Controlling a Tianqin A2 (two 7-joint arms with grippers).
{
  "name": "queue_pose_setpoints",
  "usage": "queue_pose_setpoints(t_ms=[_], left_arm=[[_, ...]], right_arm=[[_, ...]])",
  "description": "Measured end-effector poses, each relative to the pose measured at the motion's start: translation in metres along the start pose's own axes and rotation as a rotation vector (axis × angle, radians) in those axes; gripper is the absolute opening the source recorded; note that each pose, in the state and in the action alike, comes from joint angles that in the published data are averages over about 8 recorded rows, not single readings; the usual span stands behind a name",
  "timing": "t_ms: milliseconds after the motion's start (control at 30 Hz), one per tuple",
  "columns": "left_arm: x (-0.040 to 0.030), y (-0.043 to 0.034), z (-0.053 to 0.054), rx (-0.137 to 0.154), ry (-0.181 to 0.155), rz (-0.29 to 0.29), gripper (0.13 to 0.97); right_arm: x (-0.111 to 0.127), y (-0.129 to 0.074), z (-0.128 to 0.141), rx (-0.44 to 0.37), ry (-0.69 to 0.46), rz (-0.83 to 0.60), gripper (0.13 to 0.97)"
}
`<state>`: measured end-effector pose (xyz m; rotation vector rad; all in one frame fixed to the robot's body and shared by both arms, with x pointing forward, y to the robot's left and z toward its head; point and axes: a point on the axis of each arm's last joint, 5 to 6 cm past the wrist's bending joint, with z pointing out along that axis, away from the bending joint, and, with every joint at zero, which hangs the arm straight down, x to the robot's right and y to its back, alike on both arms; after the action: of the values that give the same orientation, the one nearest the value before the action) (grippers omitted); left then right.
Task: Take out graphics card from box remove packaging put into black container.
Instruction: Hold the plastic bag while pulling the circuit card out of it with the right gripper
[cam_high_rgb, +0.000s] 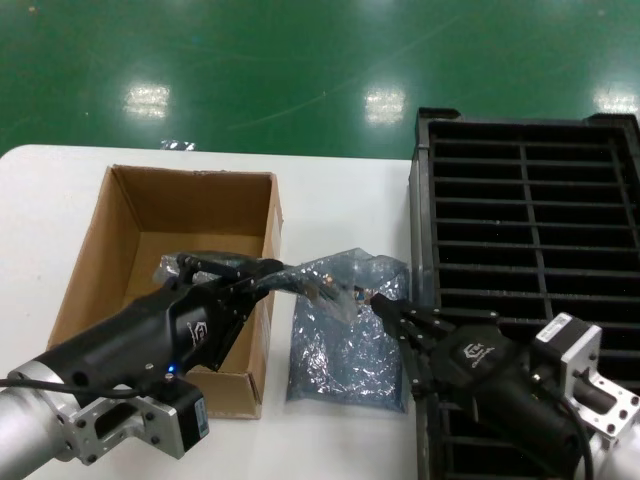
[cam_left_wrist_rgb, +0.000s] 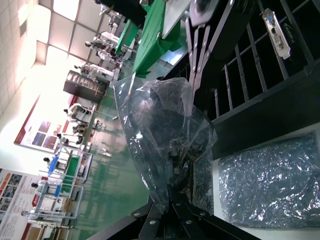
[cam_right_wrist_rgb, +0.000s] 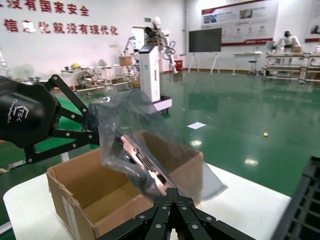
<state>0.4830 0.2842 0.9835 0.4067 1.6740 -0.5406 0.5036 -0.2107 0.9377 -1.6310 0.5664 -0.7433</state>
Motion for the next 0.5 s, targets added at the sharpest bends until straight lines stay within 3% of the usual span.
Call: queue_pose_setpoints(t_ms=[500], left_arm=[[0.0, 0.0, 0.0, 0.0, 0.0, 0.0, 0.139]], right_arm=[[0.015, -0.009, 0.027, 0.027, -0.051, -0.058, 0.133]])
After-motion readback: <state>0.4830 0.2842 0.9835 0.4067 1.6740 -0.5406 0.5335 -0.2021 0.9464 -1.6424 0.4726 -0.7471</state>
